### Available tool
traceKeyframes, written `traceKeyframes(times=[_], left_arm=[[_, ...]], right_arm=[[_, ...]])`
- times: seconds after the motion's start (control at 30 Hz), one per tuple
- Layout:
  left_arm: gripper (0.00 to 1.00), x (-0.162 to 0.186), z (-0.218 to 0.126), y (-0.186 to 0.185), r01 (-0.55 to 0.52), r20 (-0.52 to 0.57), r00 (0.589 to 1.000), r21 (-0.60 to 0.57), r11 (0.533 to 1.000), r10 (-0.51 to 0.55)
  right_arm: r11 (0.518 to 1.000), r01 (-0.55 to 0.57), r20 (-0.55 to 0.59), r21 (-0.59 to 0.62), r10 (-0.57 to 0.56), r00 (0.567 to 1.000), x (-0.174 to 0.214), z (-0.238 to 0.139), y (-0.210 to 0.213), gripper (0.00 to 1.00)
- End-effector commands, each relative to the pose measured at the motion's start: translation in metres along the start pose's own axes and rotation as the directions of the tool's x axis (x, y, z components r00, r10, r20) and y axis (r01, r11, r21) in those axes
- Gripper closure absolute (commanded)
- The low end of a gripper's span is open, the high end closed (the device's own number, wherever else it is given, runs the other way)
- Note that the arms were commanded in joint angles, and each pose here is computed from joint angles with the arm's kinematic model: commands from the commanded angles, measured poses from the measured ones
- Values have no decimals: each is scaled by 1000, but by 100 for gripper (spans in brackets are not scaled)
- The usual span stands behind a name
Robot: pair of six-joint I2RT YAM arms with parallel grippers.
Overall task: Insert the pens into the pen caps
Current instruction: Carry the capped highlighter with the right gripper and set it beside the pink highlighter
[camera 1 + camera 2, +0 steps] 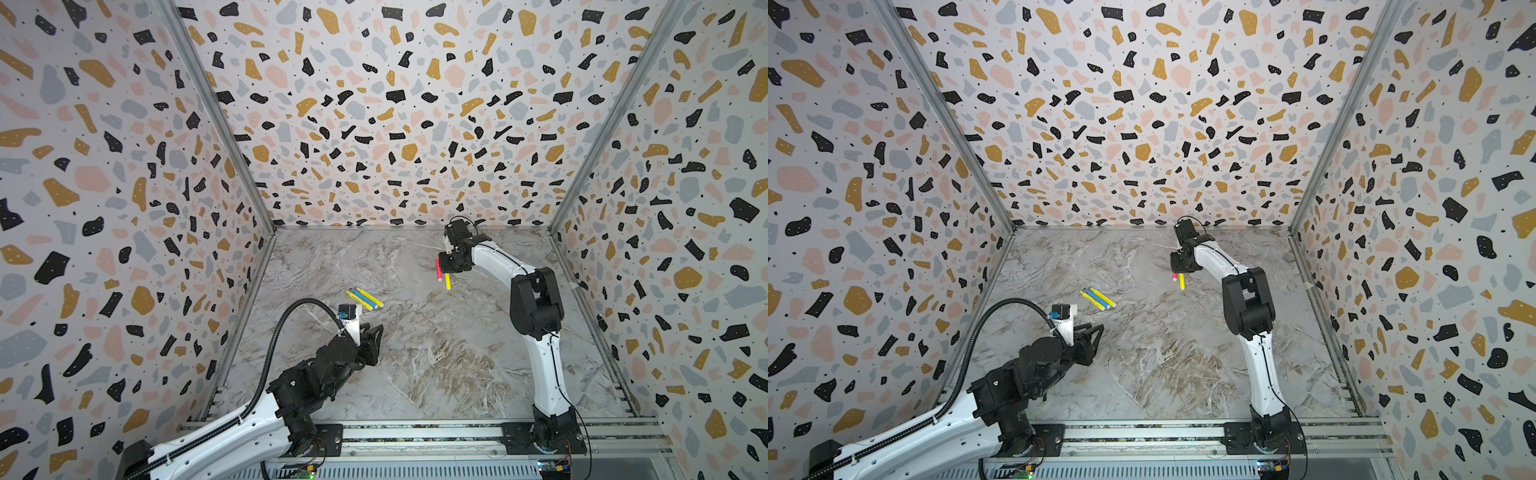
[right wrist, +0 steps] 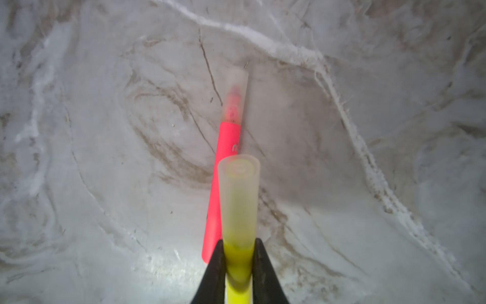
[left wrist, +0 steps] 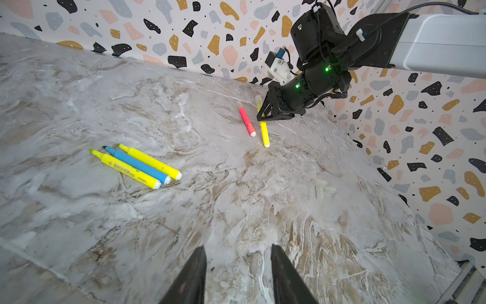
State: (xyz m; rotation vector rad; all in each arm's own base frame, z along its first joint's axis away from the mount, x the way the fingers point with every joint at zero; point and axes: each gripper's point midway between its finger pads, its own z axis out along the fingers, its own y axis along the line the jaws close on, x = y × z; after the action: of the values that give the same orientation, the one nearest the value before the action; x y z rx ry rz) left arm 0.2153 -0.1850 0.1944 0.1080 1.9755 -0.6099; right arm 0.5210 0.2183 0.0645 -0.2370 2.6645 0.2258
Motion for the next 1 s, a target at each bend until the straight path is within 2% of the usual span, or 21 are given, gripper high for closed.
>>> traceKeyframes(times=[0.0,0.33,0.87,0.97], left_arm=[[59,-7,-1,2,7,29,1000,-14,1000,-7],[59,-16,-5,2,1,43,999,-29,1000,0],[59,-17,-5,3,-6,43,999,-35,999,7],[59,-17,-7,4,-3,47,999,-37,999,5]], right_arm=[[999,-4,-7,34,4,1000,-13,-10,-11,100],[999,-35,-16,9,35,999,-24,21,-13,100],[995,-89,4,-49,89,996,-34,29,-5,100],[994,-90,11,-56,91,996,-37,26,-3,94]])
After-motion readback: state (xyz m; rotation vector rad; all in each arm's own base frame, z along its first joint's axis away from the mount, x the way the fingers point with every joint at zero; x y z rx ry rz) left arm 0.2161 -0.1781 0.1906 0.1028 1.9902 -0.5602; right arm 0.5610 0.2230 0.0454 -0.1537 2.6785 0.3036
